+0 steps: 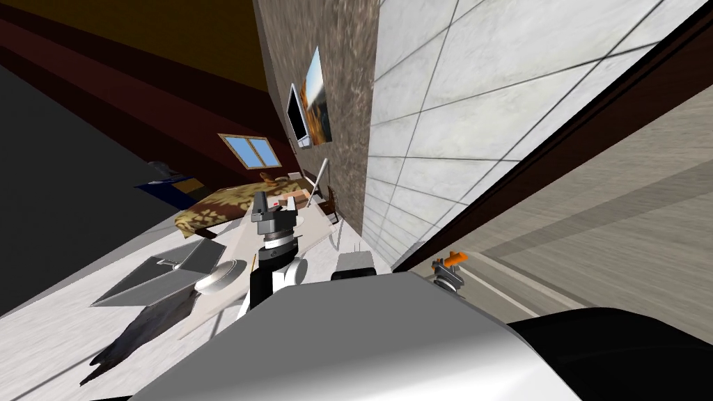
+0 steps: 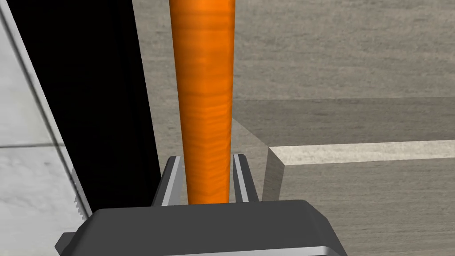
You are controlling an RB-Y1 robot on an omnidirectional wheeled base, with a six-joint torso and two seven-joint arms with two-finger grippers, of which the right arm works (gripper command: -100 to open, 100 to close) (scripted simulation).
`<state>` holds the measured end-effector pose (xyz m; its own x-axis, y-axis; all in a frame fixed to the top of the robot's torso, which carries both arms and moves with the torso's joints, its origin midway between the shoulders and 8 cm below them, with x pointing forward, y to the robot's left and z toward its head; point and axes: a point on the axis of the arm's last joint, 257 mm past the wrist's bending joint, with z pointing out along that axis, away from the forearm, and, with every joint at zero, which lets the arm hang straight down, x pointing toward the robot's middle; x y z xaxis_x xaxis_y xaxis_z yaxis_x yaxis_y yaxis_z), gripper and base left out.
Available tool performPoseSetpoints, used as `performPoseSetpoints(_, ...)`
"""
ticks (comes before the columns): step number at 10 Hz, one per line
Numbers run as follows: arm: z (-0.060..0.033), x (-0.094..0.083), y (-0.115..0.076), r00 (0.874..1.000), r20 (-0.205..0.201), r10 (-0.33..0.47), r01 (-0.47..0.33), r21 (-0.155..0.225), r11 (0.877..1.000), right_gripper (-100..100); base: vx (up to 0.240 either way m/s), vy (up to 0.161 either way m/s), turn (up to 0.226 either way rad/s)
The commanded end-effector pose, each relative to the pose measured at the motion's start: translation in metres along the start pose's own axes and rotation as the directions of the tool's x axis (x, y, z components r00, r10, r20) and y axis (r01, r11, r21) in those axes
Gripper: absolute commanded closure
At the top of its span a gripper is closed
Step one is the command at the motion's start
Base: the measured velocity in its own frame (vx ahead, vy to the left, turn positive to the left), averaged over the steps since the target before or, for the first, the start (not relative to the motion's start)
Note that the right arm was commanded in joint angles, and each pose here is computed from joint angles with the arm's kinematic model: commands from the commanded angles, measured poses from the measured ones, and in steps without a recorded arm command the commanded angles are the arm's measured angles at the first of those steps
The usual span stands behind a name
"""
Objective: Pull the door open
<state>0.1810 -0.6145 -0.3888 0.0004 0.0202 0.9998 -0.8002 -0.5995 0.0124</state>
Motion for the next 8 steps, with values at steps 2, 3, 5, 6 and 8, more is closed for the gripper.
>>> performPoseSetpoints(2,-0.0012,-0.002,-0.017,1.0,0.007,0.007,-0.007,0.052,0.999,100,-0.132,0.126,-0.023)
performPoseSetpoints(3,-0.0012,-0.001,-0.024,1.0,0.007,0.008,-0.009,0.076,0.997,100,-0.192,0.102,-0.007)
performPoseSetpoints(5,-0.0016,-0.001,-0.034,1.0,0.008,0.009,-0.01,0.114,0.993,100,-0.187,0.075,0.017)
performPoseSetpoints(6,-0.0021,-0.001,-0.041,1.0,0.009,0.01,-0.011,0.138,0.99,100,-0.168,0.05,0.01)
performPoseSetpoints(8,-0.004,-0.001,-0.056,1.0,0.013,0.012,-0.014,0.193,0.981,100,-0.194,0.016,0.021)
